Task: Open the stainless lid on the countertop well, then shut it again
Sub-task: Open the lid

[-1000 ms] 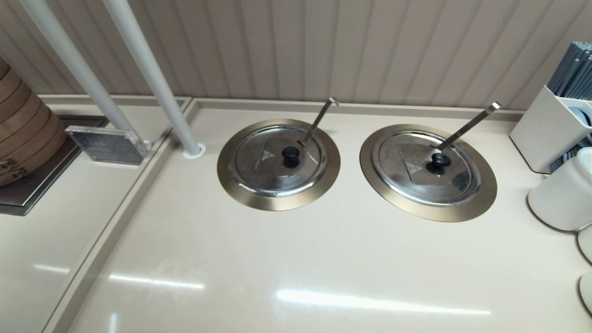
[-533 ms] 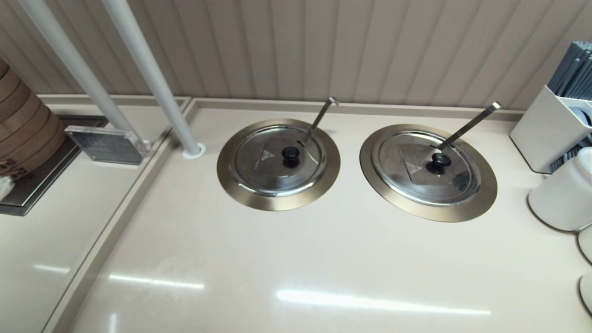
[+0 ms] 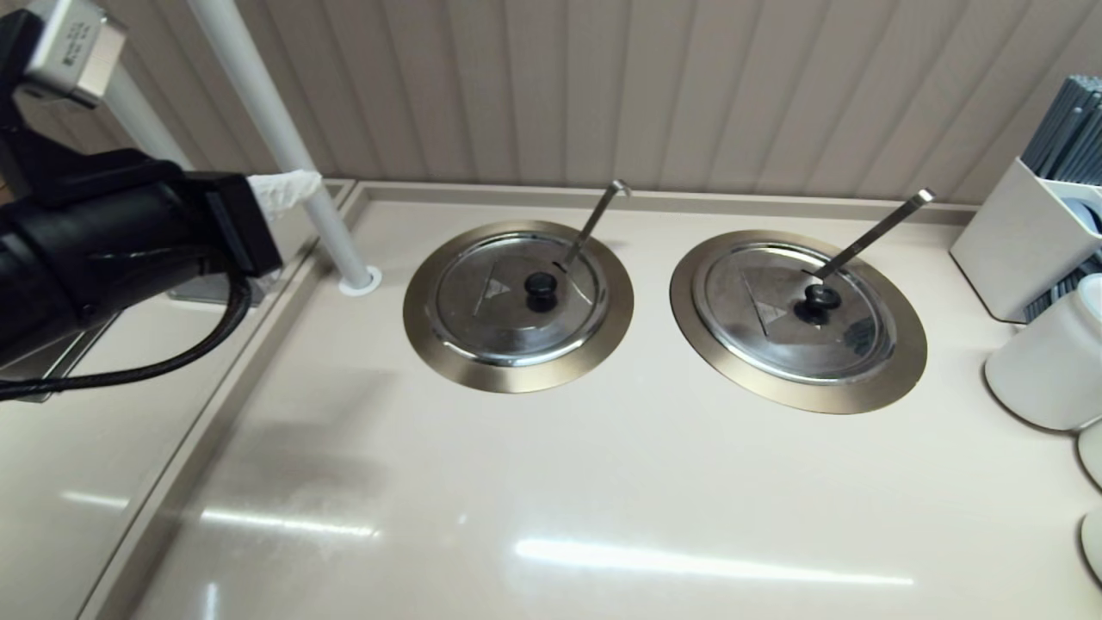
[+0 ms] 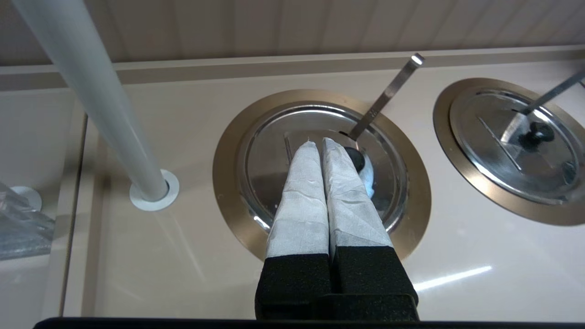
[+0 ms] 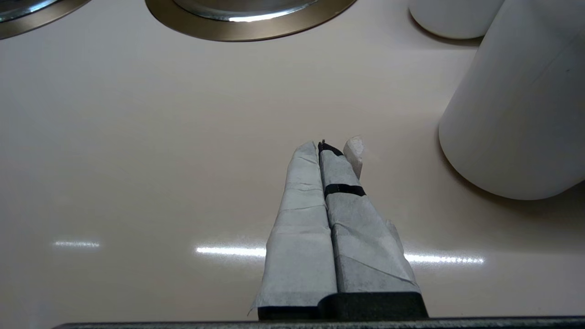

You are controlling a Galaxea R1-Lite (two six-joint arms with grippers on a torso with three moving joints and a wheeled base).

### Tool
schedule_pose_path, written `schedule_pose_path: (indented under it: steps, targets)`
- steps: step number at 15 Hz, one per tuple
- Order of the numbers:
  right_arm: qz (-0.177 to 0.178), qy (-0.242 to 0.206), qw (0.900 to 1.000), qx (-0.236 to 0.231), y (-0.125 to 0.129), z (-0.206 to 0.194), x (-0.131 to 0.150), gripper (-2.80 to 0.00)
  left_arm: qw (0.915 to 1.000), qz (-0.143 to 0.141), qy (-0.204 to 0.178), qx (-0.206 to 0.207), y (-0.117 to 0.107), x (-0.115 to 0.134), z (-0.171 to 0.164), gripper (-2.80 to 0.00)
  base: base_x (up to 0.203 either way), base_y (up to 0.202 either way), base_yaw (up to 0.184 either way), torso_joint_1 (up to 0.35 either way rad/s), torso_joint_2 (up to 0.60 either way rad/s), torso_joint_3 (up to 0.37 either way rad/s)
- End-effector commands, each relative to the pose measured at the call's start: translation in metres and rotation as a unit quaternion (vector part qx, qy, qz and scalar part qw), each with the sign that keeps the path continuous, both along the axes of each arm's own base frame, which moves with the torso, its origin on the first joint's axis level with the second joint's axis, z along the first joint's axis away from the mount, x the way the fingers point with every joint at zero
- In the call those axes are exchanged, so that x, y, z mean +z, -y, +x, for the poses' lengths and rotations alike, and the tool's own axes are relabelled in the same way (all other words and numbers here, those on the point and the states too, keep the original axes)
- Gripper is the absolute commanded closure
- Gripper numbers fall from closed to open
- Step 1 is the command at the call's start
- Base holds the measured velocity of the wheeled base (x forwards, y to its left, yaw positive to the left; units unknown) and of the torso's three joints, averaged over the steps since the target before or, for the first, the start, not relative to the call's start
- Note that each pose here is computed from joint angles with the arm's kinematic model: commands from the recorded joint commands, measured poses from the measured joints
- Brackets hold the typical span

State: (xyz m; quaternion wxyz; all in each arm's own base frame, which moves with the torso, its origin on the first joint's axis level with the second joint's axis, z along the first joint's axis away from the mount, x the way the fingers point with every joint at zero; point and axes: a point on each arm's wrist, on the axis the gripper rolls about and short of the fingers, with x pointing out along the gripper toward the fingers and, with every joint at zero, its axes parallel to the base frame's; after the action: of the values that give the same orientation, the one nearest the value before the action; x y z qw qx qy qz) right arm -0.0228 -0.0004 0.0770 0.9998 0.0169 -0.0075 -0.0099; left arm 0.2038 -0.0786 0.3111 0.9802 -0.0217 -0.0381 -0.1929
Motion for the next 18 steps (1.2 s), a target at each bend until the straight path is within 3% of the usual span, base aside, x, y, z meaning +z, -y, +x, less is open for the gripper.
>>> schedule_pose_path:
  steps: [1,6,8,9,13,18]
  targets:
    - [0.000,-0.002,1.000,0.000,0.000,0.000,-0.001,0.00,0.9994,0.011,-0.032,0.001,0.022,-0.013,0.039,0.00,0.000,0.000,0.000,0.000,0.00,0.000]
    - [0.000,-0.002,1.000,0.000,0.000,0.000,-0.001,0.00,0.9913,0.046,-0.094,0.080,0.078,-0.061,0.095,0.00,0.000,0.000,0.000,0.000,0.00,0.000]
    - [0.000,-0.002,1.000,0.000,0.000,0.000,-0.001,0.00,0.9922,0.026,-0.073,0.098,0.093,-0.060,0.100,0.00,0.000,0.000,0.000,0.000,0.00,0.000]
    - [0.000,-0.002,1.000,0.000,0.000,0.000,-0.001,0.00,0.9930,0.019,-0.071,0.093,0.101,-0.064,0.102,-2.80,0.000,0.000,0.000,0.000,0.00,0.000]
    - [0.000,-0.002,1.000,0.000,0.000,0.000,-0.001,0.00,0.9897,0.004,-0.055,0.132,0.126,-0.088,0.129,-2.80,0.000,0.000,0.000,0.000,0.00,0.000]
    - [0.000,-0.002,1.000,0.000,0.000,0.000,-0.001,0.00,0.9914,-0.029,-0.020,0.126,0.162,-0.113,0.139,-2.80,0.000,0.000,0.000,0.000,0.00,0.000]
